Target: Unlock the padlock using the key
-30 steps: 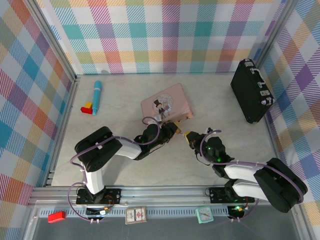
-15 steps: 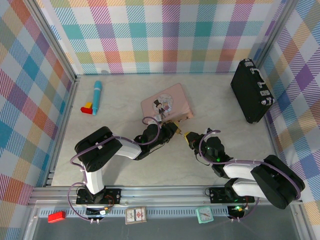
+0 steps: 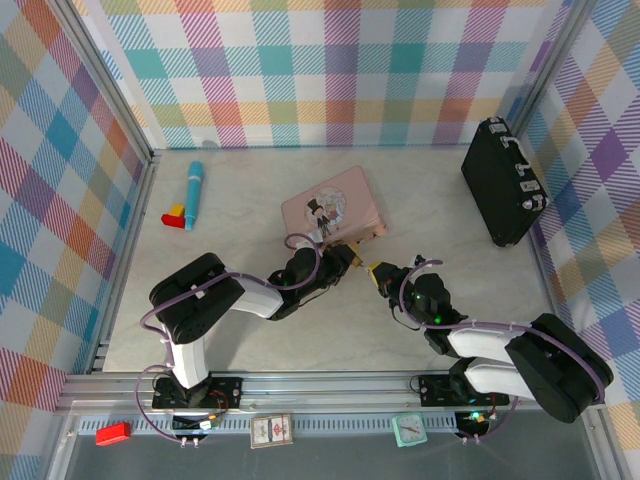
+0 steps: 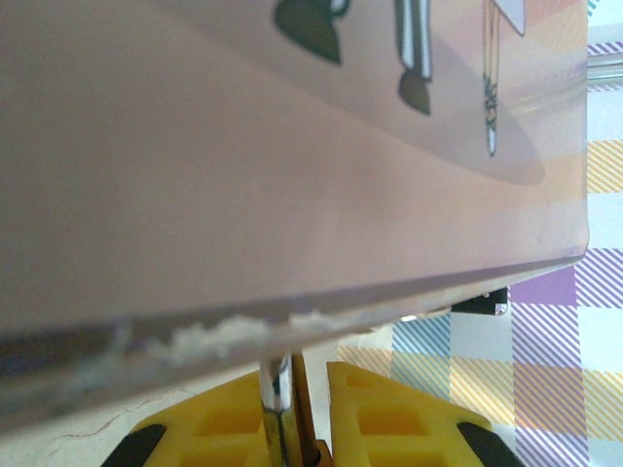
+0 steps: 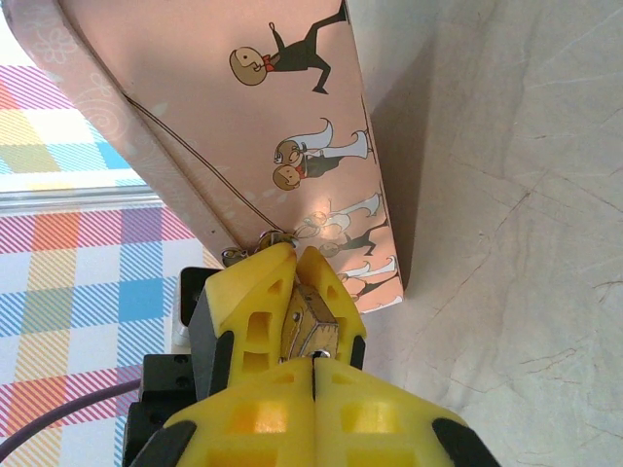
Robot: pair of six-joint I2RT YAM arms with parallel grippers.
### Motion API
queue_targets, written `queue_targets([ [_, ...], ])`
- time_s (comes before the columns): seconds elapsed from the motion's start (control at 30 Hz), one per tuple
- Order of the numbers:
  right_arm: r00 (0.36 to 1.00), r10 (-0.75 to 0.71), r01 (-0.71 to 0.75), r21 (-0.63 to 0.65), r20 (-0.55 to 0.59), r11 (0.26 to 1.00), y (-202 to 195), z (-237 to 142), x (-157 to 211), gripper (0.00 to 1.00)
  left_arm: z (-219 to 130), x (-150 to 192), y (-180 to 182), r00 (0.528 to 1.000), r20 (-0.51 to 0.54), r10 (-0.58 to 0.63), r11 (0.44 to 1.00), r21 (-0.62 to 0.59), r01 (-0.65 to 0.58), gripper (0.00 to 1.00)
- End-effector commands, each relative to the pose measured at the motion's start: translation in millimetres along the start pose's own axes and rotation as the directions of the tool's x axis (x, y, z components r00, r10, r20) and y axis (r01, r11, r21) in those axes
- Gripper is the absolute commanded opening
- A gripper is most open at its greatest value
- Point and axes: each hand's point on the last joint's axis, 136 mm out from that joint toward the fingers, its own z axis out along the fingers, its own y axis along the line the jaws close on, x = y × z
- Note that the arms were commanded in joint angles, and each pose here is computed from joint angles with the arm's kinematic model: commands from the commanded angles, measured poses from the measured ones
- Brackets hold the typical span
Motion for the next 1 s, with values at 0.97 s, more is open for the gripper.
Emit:
queue_targets([
  [0.97, 1.000, 0.000, 0.001, -0.029, 0.025, 1.000, 10.8, 1.3, -3.8, 0.00, -3.0, 23.2, -51.0, 0.996, -0.039, -0.079, 0.984, 0.158, 0.084, 0.00],
])
